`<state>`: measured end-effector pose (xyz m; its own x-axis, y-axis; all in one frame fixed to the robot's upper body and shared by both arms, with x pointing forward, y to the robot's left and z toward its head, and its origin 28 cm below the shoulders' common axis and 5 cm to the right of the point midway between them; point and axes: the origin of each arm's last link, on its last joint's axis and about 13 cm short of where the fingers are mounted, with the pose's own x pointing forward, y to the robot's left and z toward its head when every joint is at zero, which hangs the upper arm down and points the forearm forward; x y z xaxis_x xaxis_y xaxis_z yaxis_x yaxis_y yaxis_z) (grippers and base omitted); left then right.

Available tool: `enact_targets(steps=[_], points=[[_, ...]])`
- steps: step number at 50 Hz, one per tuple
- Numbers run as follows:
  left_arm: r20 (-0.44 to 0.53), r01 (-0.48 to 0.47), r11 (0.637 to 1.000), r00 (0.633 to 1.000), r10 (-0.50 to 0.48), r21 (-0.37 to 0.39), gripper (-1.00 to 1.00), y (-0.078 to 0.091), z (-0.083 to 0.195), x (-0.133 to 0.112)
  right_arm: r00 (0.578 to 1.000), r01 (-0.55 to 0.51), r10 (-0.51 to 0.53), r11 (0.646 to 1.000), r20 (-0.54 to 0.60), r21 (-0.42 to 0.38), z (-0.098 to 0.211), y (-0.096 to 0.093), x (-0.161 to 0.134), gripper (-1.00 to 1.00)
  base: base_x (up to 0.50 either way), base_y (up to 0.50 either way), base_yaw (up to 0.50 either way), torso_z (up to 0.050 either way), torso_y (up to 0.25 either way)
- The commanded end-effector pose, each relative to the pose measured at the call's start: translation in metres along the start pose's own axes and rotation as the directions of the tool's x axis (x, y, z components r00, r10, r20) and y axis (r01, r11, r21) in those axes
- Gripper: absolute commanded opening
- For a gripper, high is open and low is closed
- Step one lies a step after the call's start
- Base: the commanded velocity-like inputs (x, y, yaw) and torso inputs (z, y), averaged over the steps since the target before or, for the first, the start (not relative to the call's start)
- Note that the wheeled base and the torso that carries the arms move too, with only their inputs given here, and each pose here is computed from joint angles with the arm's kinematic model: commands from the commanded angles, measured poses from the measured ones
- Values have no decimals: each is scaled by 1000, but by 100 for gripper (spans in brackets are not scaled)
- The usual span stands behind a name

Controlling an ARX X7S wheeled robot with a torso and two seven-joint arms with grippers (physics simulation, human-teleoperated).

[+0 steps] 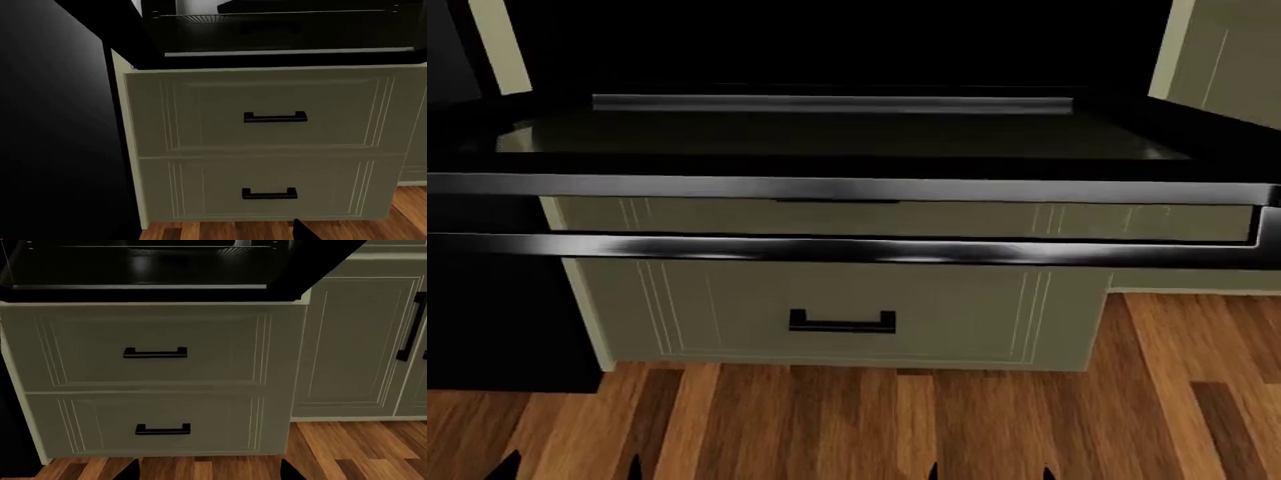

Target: Close the oven door

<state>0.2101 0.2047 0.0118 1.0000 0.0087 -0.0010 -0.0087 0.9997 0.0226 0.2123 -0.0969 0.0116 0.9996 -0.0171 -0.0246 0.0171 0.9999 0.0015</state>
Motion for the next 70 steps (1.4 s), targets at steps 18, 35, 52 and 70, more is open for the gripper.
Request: enact_targets(steps=[18,35,52,70], points=[[1,-4,1000,1000,4,-6,100,0,0,0,1000,4,-4,1000,-6,6,0,0,1,100,324,0,0,0,0],[-6,-5,1000,1000,5,-3,100,0,1,1,1000,5,-5,1000,-8,8,0,0,1,100,324,0,0,0,0],[-2,-2,1000,1000,2,0,100,0,0,0,1000,7,-7,1000,-12,5,0,0,1,100,306,0,0,0,0],[-2,-3,1000,1000,3,-1,100,0,1,0,1000,7,-7,1000,-10,4,-1,0,1,100,205,0,0,0,0]])
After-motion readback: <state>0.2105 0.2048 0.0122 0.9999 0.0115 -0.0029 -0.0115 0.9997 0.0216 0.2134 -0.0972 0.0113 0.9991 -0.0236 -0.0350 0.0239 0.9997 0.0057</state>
